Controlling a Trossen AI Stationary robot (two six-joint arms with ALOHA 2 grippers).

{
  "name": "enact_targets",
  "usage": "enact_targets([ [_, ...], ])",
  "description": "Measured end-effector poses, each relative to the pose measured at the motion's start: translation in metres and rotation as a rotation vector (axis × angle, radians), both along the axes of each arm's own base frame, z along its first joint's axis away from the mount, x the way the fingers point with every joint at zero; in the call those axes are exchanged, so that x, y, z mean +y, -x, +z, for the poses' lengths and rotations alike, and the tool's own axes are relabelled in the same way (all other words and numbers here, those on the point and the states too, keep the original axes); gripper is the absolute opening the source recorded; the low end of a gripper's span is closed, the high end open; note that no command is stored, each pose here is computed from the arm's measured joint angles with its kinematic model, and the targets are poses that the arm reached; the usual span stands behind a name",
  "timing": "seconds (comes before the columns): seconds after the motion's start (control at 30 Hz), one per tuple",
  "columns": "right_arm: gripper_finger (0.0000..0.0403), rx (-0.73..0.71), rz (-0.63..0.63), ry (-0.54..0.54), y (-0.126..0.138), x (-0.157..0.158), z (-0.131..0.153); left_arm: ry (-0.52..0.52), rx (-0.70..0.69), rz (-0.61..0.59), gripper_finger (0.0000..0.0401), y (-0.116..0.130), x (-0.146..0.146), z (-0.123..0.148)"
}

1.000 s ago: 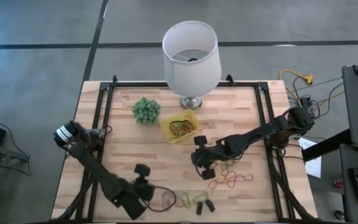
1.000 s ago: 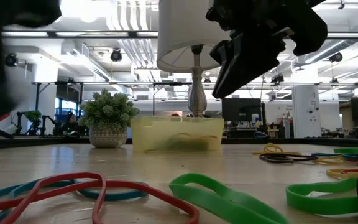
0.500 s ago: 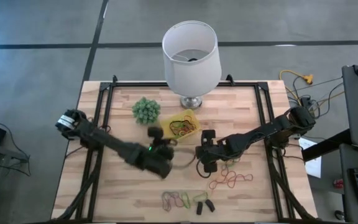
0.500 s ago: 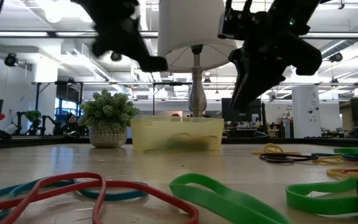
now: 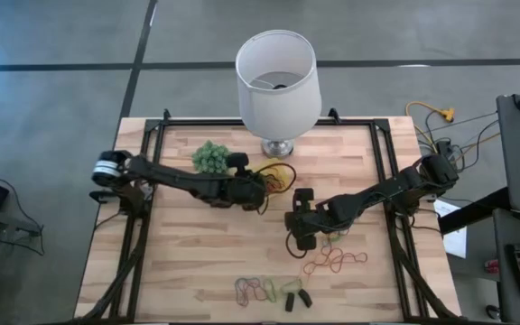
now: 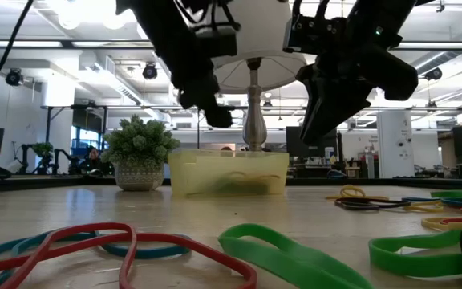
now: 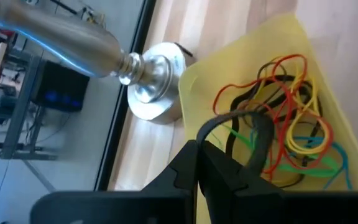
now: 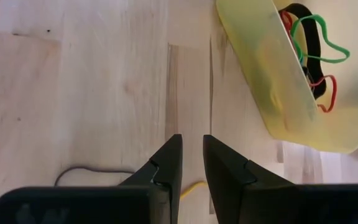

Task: Pick and place rubber bands into bin
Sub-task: Put the left black rubber band into the yellow bin, then put the top left yellow rubber band into the yellow bin

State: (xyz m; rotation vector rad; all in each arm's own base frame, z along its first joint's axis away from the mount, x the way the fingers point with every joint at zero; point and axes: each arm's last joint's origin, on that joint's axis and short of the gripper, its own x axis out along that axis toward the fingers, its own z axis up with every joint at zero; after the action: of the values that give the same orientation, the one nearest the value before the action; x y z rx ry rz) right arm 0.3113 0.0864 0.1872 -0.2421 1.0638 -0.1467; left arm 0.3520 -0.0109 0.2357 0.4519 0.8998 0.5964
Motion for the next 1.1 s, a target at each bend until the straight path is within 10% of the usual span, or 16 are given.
enact_targets([
  [1.1, 0.0059, 0.022, -0.021, 0.019, 0.007, -0.003, -0.011, 0.086, 0.057, -0.075, 0.0085, -0.011, -0.008, -0.024],
])
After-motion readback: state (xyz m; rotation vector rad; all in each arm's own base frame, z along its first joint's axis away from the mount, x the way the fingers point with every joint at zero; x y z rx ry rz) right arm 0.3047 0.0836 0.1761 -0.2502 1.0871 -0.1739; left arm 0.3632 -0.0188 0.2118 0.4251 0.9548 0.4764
